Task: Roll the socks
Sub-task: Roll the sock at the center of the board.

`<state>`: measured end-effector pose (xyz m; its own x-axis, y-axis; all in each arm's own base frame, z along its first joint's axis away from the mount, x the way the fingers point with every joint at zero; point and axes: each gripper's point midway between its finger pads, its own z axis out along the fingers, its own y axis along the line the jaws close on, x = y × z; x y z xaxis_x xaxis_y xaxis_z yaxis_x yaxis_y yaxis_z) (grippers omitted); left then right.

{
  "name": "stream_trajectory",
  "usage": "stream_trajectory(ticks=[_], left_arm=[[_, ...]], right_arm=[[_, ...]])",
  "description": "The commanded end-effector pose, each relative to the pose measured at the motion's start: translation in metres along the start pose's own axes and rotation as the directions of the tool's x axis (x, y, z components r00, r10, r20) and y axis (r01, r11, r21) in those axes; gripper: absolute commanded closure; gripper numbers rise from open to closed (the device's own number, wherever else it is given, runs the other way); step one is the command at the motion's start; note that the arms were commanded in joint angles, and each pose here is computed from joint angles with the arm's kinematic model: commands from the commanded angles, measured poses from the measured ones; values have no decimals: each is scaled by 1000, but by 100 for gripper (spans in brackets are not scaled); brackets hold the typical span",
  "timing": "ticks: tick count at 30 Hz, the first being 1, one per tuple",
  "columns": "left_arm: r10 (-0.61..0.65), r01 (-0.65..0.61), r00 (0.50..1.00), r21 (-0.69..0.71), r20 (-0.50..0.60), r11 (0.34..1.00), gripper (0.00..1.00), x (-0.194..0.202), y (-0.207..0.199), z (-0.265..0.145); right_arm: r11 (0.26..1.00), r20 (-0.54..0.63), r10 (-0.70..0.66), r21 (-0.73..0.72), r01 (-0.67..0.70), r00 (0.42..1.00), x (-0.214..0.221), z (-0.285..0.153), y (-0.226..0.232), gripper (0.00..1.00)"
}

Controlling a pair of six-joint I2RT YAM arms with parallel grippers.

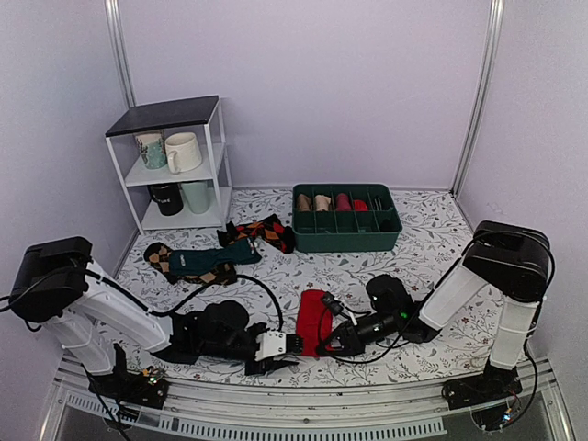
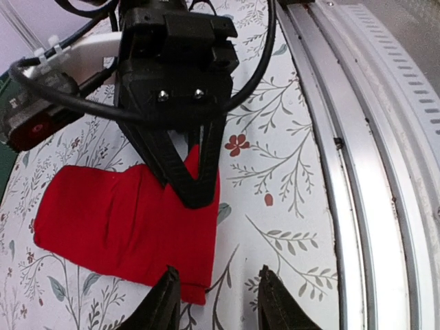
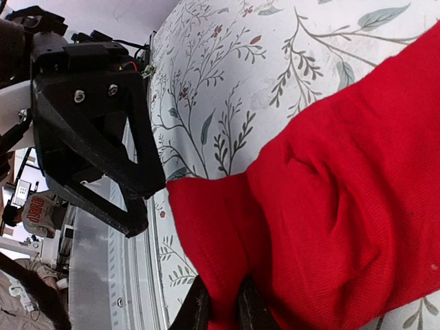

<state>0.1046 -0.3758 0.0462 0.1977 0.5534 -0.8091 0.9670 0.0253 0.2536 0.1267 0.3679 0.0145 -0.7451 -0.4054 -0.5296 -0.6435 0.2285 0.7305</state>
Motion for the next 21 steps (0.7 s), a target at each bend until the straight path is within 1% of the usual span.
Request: stream_trajectory(ticks=[1, 4, 10, 15, 17, 21], left_arm=[[42, -40, 999, -74, 33, 996, 61, -14, 8, 2], [58, -56, 998, -103, 19, 993, 61, -12, 12, 7], [61, -63, 998, -61, -34, 996, 62, -1, 2, 22], [48, -54, 996, -87, -72, 995, 63, 10, 5, 30], [35, -44, 995, -94, -95, 995, 68, 16, 6, 33], [12, -24, 991, -90, -131, 996, 81, 25, 5, 37]], right_arm=[[921, -248, 360, 246, -301, 899, 103, -12, -50, 88], [916, -251, 368, 266, -302, 895, 104, -12, -53, 88], [911, -253, 376, 277, -306, 891, 106, -12, -56, 89], [910, -254, 376, 281, -304, 891, 105, -13, -55, 89], [912, -257, 374, 278, -303, 891, 106, -13, -54, 89], [918, -256, 363, 263, -296, 896, 102, -13, -51, 88]])
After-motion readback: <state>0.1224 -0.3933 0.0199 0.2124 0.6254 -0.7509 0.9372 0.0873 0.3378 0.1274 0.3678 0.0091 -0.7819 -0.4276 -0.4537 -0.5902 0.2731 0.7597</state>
